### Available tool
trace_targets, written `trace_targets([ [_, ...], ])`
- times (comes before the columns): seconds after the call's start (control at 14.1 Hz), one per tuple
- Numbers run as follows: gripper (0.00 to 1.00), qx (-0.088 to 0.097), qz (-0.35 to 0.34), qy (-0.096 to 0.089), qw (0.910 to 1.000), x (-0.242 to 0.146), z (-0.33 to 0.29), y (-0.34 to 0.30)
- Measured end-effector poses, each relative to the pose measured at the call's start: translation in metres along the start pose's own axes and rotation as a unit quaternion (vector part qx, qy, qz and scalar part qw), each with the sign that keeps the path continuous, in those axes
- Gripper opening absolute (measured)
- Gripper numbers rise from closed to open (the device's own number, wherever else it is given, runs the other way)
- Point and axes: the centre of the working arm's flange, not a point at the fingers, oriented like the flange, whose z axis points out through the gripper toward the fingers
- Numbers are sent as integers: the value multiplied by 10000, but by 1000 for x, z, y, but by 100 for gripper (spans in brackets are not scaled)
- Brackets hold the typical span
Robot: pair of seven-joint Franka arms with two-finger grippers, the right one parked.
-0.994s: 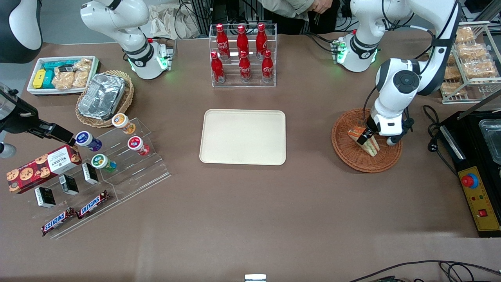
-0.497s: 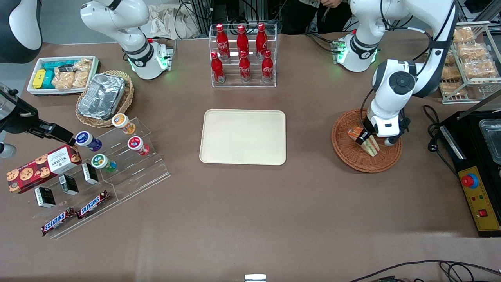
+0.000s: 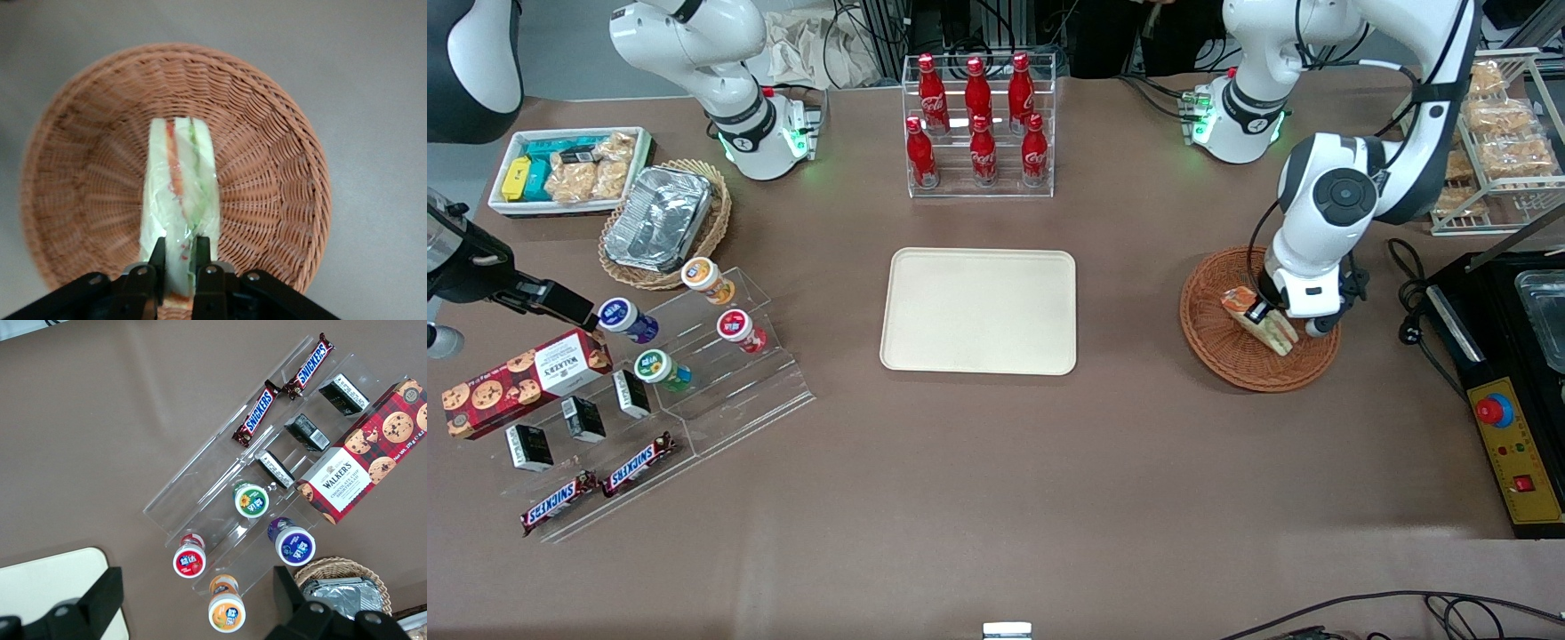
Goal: Place sandwich from basket to tray
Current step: 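Lift the sandwich up out of the basket with the left gripper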
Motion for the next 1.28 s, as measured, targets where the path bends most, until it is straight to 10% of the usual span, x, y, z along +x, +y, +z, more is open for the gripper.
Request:
trace_targets([
  [0.28,18,561,658,-175,9961,25,-123,12],
  [0.85,15,291,2126,-766,9737,36,-278,-6],
  [1.28,15,17,3136,-937,9449,28,-285,2],
])
